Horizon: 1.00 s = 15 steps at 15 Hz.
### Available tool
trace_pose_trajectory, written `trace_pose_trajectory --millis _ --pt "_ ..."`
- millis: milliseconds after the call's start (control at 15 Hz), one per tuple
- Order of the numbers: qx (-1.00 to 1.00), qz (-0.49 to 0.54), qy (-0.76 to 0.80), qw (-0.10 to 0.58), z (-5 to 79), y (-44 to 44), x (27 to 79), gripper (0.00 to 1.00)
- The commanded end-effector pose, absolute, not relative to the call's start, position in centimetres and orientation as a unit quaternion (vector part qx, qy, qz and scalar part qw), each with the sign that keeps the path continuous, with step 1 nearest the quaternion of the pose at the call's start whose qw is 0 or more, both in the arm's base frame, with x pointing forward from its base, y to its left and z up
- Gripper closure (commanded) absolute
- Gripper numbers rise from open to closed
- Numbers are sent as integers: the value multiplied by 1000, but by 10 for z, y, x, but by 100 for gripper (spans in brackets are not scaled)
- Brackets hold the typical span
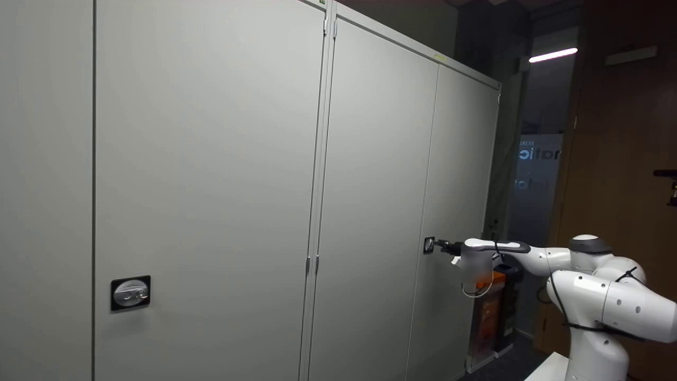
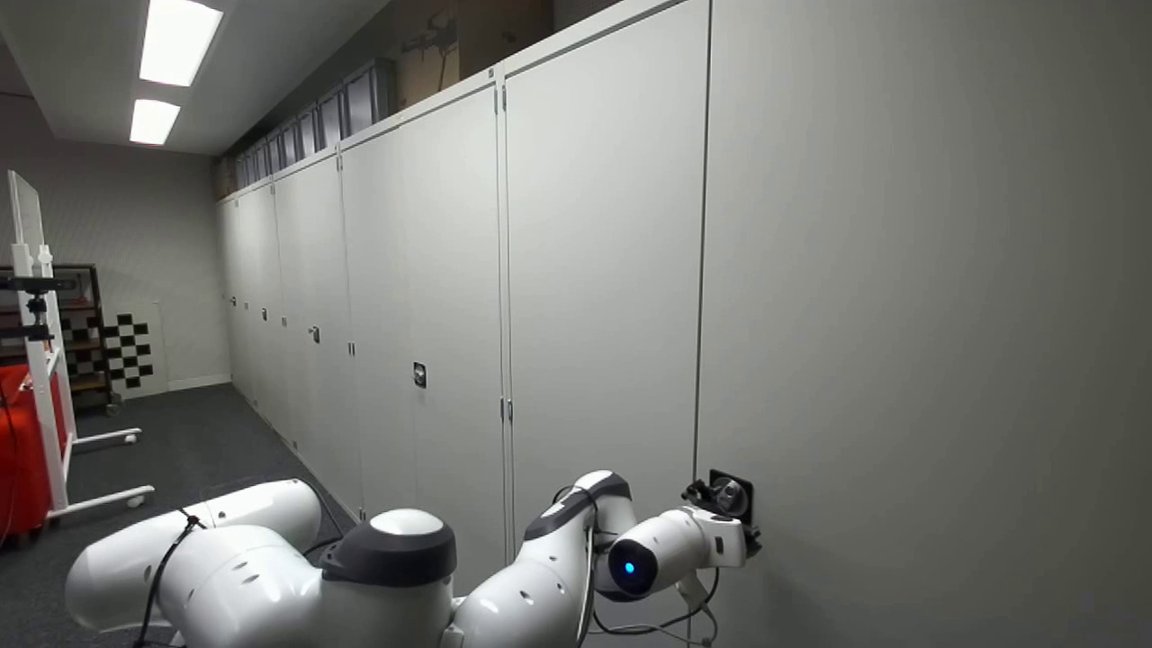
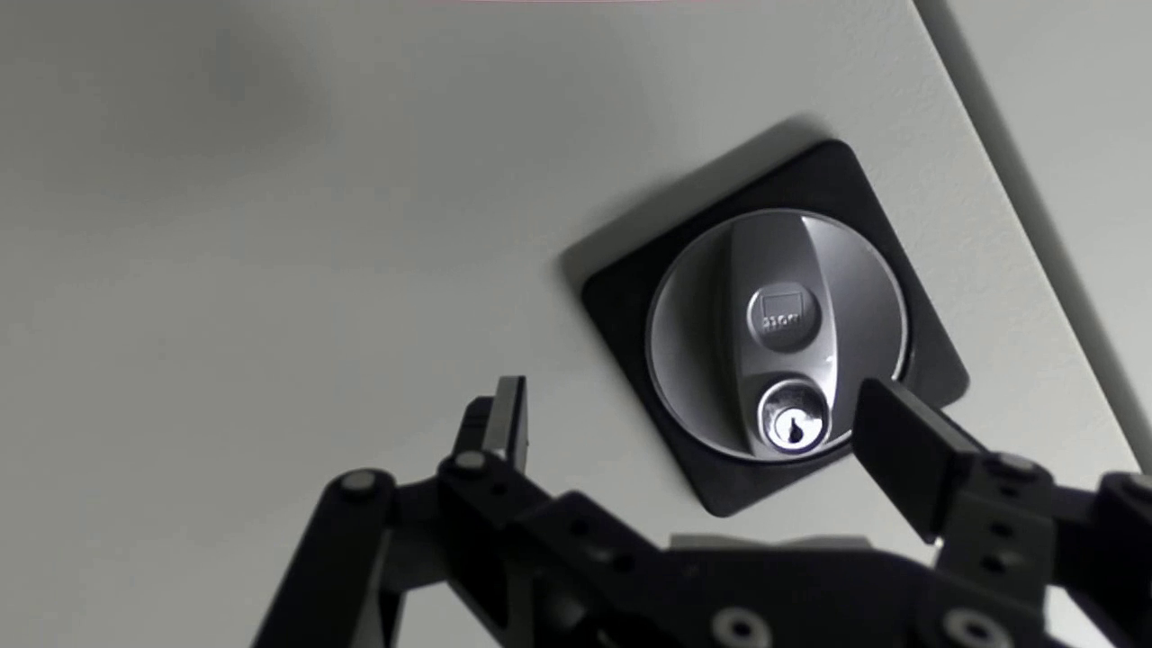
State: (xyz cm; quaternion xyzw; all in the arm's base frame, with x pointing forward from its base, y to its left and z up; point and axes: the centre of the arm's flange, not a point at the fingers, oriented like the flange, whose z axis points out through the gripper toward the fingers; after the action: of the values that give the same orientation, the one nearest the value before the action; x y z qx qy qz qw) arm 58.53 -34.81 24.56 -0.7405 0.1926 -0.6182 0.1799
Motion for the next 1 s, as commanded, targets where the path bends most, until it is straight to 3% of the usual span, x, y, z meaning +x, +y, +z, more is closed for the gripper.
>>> trace_pose_trajectory --millis 0,200,533,600,933 --pt "-736 -630 189 161 223 -308 586 28" --pt "-740 -629 180 157 222 -304 588 41" --pt "-744 -632 159 150 222 -297 585 16" --pt "-744 -632 155 149 222 -295 585 22" --pt "-746 -634 141 148 222 -286 590 23"
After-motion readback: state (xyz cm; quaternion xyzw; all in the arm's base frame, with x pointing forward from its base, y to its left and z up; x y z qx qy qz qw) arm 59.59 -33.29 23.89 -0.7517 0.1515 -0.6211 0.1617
